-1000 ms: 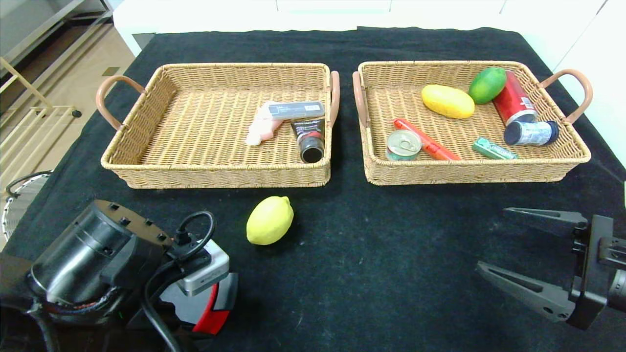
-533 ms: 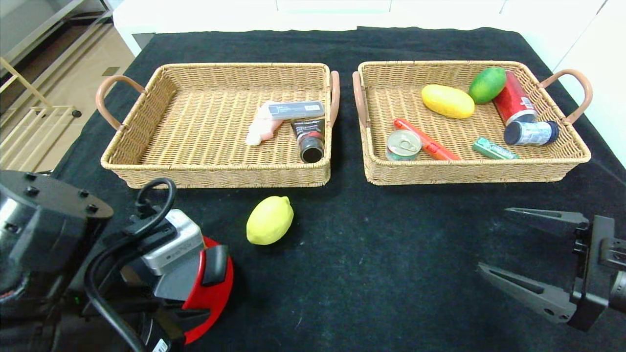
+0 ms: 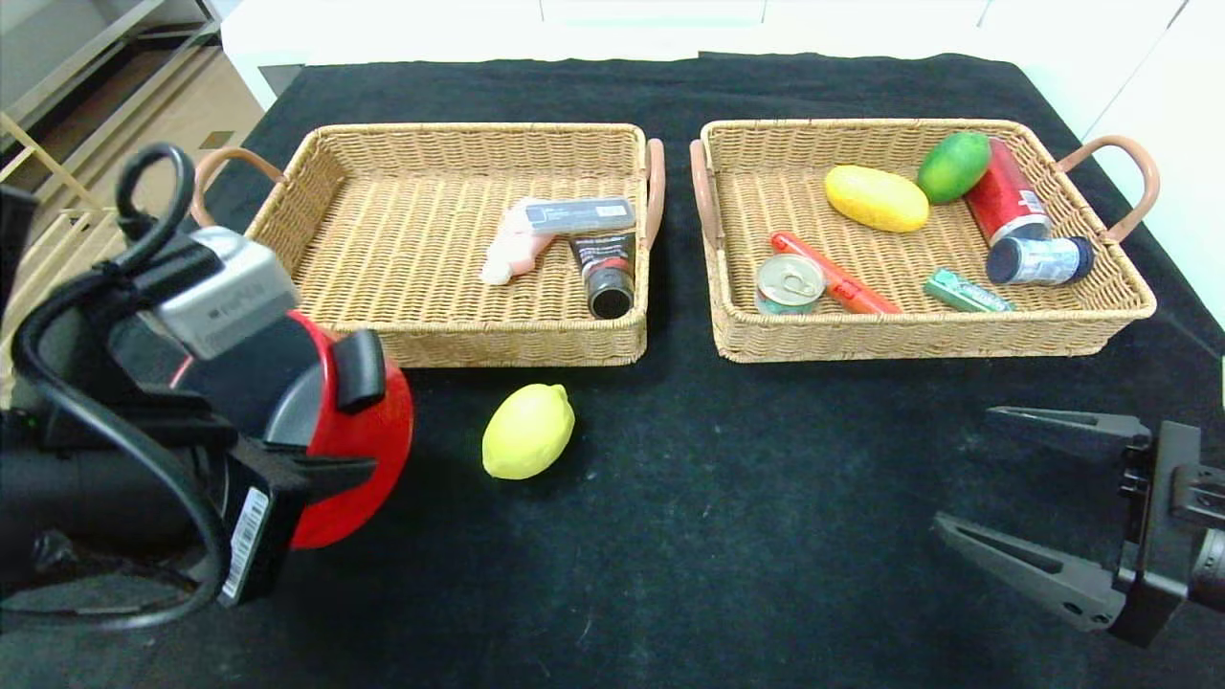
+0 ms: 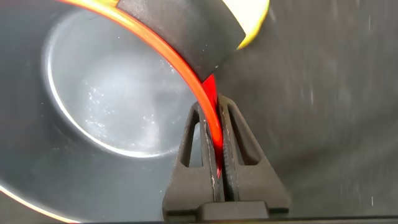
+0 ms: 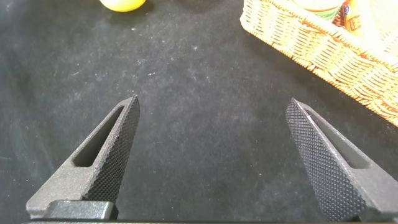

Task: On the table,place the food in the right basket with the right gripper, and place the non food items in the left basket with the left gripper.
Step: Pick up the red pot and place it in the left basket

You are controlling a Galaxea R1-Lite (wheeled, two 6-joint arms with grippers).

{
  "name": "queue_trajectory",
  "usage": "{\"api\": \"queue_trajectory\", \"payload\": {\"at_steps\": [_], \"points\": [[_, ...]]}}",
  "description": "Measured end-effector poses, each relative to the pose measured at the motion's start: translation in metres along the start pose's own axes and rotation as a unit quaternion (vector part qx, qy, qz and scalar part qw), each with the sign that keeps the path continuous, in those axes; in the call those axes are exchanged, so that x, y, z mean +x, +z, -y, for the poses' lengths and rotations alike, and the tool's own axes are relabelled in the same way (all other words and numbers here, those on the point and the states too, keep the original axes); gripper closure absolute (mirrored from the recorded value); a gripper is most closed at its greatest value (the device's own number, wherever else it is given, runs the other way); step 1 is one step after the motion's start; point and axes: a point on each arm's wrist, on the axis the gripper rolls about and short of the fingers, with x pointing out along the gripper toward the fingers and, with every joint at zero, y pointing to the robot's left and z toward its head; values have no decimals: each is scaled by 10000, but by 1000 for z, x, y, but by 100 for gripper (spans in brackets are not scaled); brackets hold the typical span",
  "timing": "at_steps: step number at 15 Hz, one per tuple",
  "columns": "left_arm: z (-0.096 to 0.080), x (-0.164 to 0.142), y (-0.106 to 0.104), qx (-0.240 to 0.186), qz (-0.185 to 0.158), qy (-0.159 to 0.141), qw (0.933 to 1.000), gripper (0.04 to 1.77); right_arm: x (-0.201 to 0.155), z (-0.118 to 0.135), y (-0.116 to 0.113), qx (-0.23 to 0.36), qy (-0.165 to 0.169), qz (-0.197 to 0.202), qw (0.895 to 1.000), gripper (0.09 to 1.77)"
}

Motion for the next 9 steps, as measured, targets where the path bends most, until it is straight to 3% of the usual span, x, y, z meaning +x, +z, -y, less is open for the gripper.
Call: {"api": "queue_trajectory", "payload": {"at_steps": [5, 9], "points": [[-17, -15, 41, -277, 741, 473, 9957, 164, 0, 0, -1, -30, 6, -19, 10000, 15], [-24, -1, 78, -292, 1280, 657, 9892, 164, 3, 3, -2, -8, -33, -56, 10000, 15]]}}
